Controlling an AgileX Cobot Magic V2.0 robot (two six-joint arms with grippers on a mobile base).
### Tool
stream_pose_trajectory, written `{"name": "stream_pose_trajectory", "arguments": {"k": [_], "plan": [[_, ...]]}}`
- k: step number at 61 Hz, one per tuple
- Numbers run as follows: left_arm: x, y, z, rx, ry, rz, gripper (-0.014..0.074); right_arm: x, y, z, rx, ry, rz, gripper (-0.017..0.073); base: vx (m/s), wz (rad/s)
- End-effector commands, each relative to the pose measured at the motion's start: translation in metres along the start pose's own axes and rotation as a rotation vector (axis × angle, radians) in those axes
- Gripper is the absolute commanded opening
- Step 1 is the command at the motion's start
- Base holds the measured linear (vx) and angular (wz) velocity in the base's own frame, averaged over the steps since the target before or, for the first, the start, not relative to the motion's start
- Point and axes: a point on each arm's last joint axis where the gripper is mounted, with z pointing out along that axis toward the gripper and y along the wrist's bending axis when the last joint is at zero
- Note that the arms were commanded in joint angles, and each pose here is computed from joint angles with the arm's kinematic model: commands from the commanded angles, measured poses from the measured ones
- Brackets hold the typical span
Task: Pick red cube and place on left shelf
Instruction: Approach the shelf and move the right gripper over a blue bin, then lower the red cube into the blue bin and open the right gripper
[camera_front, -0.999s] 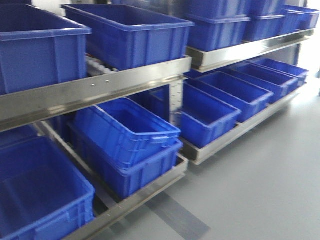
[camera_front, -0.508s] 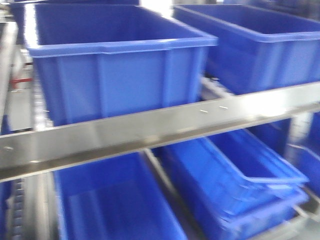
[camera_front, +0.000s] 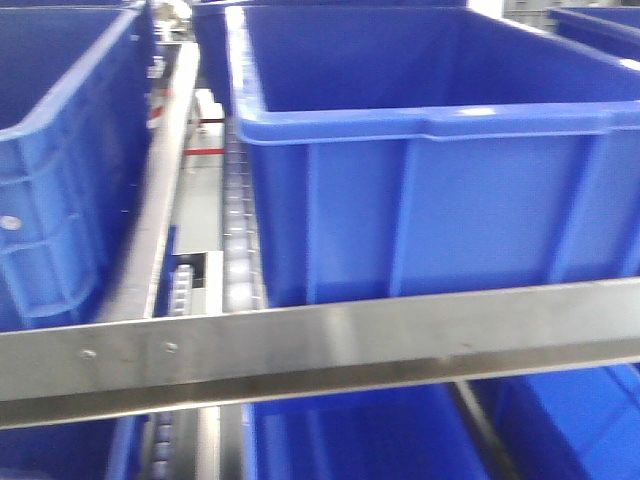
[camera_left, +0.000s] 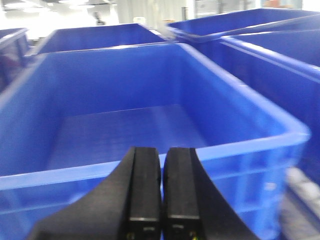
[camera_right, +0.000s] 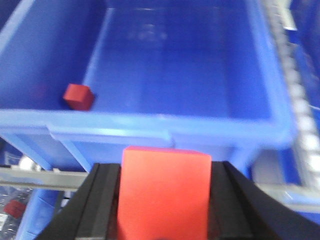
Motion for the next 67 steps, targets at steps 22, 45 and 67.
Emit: {"name": "stream_pose_trajectory", "arguments": {"k": [22,45,67], "plan": [[0.0005,0.0005,0.0009,-0.006,-0.053,-0.005,0.0106,-0.0164,0.0018,-0.0035,-0.012,-0.113,-0.010,0.0057,0.08,0.25],[0.0005,0.0005,0.0009,-0.006,-0.053,-0.005,0.0106,-0.0164,0.0018,-0.0035,-0.012,-0.113,-0.010,0.0057,0.02,0.13],[0.0005,0.0005,0.0009,-0.006,-0.053,-0.005,0.0106,-0.0164,0.0018,-0.0035,-0.012,-0.113,-0.010,0.0057,0.00,0.02]]}}
